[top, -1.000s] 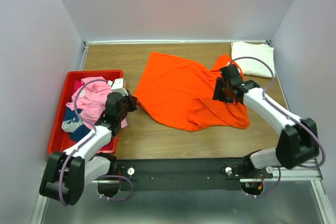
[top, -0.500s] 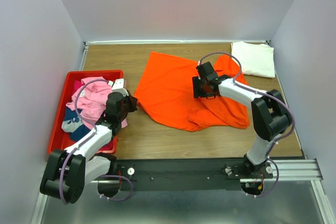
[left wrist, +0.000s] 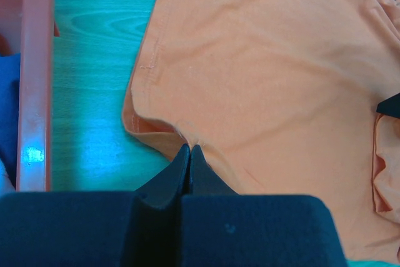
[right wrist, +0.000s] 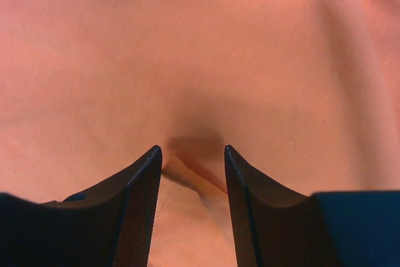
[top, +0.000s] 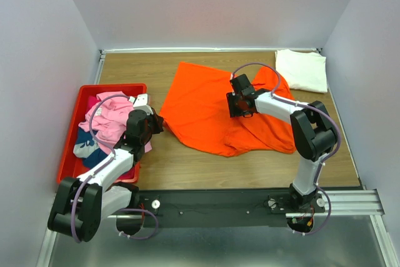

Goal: Fold and stack the t-shirts
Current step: Fold the tshirt

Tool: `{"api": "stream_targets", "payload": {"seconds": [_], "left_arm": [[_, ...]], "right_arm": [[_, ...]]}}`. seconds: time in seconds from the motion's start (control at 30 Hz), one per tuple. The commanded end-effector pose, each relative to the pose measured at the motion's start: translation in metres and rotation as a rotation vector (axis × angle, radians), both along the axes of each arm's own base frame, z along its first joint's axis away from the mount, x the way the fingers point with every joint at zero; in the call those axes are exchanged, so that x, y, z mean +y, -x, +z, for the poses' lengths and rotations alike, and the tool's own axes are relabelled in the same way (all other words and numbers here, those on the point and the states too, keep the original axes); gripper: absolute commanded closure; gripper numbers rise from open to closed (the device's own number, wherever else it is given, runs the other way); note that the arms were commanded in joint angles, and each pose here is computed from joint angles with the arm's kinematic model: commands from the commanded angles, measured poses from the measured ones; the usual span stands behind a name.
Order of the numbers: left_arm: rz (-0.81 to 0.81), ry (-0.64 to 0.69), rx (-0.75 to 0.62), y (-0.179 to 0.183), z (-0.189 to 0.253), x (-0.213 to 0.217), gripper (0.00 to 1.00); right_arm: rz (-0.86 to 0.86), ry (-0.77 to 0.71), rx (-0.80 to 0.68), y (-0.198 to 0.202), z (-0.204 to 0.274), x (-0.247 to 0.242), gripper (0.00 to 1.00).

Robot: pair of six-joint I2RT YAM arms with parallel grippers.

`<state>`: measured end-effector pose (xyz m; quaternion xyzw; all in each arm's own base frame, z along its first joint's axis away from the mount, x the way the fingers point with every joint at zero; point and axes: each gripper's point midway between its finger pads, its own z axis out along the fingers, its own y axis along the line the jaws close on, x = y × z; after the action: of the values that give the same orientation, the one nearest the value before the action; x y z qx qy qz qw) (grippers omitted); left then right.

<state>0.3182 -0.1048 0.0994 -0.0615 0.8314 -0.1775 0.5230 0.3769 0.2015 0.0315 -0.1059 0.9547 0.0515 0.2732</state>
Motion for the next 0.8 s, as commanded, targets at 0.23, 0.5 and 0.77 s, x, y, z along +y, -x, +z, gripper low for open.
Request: {"api": "stream_targets", "payload": {"seconds": [0.23,0.5,0.77], "left_arm": [[0.012,-0.01,-0.016,-0.005,0.003,0.003,1.0],[0.012,-0.01,-0.016,-0.005,0.003,0.003,1.0],[0.015,-0.01,-0.017,-0.006,0.003,0.003,1.0]], "right_arm": [[0.027,-0.025,-0.011,0.006,0.006,0.005,0.54],[0.06,-0.034,0.027,0.013,-0.004,0.008,0.75],[0.051,-0.081,-0.032,0.018,0.028,0.006,1.0]]}}
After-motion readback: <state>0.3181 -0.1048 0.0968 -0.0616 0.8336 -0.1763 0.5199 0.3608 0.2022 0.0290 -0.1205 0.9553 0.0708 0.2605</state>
